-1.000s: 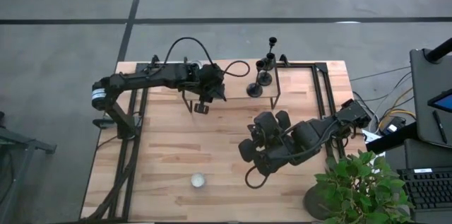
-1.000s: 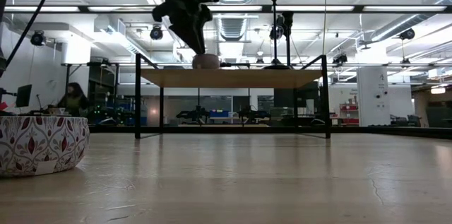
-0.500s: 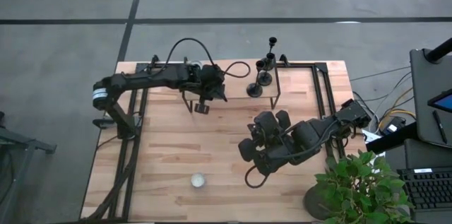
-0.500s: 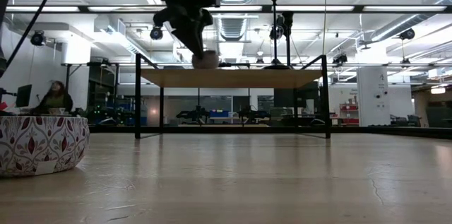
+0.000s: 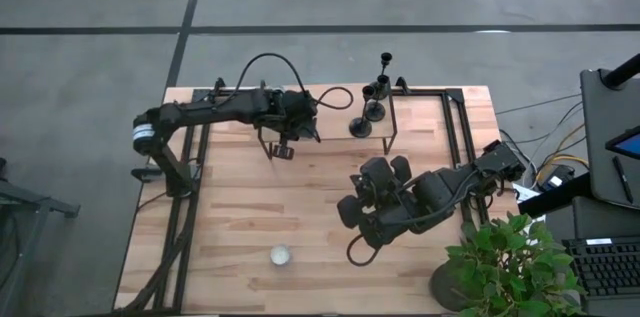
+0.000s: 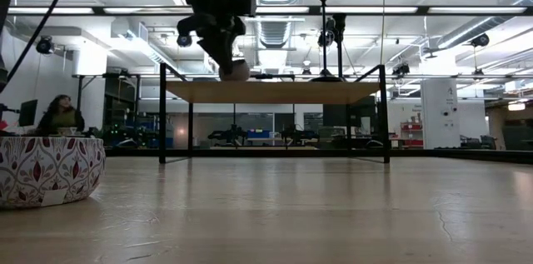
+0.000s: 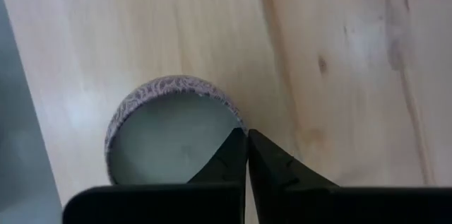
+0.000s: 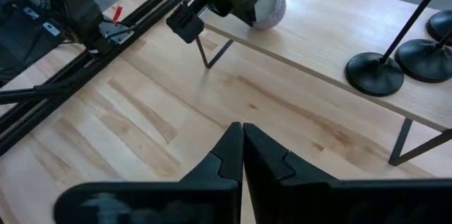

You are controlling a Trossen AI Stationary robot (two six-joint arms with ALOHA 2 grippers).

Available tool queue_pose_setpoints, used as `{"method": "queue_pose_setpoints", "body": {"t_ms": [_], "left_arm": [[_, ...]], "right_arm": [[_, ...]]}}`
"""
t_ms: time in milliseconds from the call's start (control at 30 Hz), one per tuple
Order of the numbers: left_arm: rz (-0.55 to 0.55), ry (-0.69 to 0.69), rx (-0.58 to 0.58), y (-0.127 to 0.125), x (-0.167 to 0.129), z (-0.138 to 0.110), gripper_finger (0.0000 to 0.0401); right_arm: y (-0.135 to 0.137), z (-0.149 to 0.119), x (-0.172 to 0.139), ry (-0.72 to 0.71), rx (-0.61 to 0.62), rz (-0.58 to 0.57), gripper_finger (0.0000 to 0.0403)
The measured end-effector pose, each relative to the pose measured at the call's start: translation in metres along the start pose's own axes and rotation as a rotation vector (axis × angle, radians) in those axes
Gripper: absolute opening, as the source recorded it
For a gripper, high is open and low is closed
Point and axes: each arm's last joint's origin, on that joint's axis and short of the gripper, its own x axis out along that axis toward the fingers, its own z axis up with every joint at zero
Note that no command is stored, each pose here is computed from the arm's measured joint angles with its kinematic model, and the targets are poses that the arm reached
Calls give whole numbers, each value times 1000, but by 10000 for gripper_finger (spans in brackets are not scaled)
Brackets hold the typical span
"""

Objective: Pick & Place candle stick holders
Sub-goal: Put the purple scented candle on the shelf aligned with the other scented candle

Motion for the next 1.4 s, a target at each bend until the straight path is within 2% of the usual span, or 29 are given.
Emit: {"method": "queue_pose_setpoints", "body": {"t_ms": [267,800,1067,1233,1400], "left_arm": [[24,43,-23,8,-6,-10,1],[-34,214,-156,15,-14,-38,0],[-22,216,-187,16,-15,-38,0],[52,243,-215,18,-16,-39,1],[26,219,-220,17,-18,-39,29]], "right_arm": [[0,0,0,-6,0,-2,9],[0,2,1,-33,-3,-9,8],[0,2,1,-34,-4,-10,8],[0,2,1,-34,-5,-10,8],[0,2,1,-34,-5,-9,8]]}}
